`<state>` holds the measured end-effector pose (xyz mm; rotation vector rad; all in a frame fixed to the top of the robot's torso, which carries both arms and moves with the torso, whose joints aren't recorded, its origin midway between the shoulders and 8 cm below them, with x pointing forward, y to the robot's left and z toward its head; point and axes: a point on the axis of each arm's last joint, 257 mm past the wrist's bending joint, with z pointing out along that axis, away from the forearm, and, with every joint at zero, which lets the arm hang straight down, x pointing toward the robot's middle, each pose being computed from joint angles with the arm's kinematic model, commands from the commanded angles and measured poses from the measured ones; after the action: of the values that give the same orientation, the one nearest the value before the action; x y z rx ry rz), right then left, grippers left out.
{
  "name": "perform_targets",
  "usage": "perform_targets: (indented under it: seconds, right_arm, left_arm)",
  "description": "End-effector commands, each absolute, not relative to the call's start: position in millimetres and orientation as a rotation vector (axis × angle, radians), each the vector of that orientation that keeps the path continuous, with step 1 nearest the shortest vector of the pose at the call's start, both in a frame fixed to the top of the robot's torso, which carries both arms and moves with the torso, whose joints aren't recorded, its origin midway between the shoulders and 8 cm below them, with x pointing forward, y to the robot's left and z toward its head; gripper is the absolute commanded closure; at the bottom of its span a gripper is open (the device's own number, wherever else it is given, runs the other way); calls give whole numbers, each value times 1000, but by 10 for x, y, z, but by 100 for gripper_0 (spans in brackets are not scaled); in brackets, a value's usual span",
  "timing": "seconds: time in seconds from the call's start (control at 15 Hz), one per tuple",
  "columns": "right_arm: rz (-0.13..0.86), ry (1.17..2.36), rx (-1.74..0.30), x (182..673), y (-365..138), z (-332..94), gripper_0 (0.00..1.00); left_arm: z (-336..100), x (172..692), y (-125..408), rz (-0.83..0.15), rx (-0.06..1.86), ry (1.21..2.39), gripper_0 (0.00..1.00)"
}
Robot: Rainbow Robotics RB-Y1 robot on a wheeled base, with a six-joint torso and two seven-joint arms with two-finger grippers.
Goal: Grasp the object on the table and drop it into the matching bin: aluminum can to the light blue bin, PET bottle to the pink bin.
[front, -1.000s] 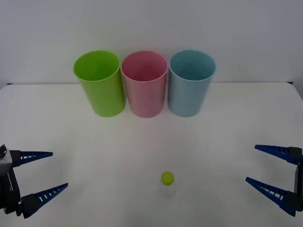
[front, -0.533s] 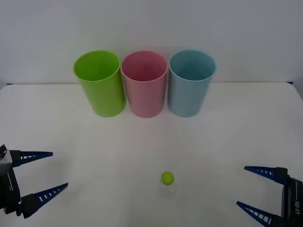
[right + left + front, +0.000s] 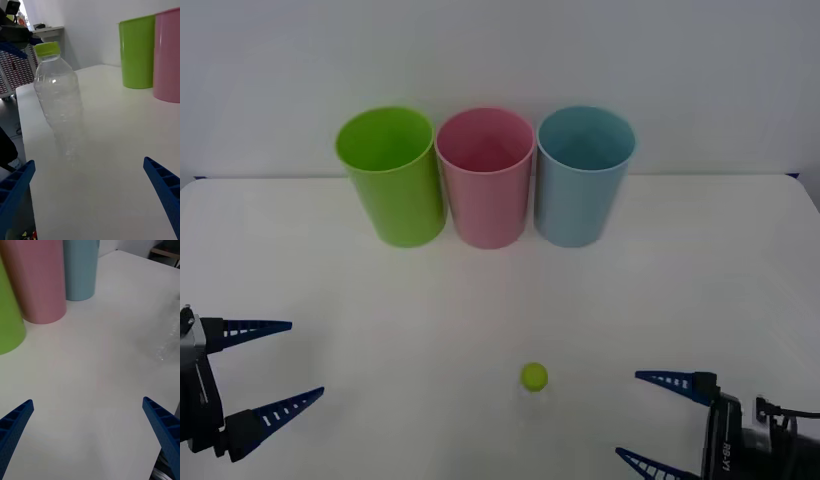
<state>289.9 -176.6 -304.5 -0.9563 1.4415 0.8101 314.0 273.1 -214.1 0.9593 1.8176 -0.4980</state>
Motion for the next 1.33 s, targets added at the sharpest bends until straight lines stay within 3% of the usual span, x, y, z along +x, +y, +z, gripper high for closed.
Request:
perform_targets:
  seconds: [0.07,1.33]
  right_arm:
    - [809,1431,-962,2947,-1550,-3104,0]
    - [773,1388,-968,3146,-659,-3248,0]
  left_arm:
    - [-2141,3140,2731,-498,959,1818,0]
    - [-2141,3140,2731,-498,959,1818,0]
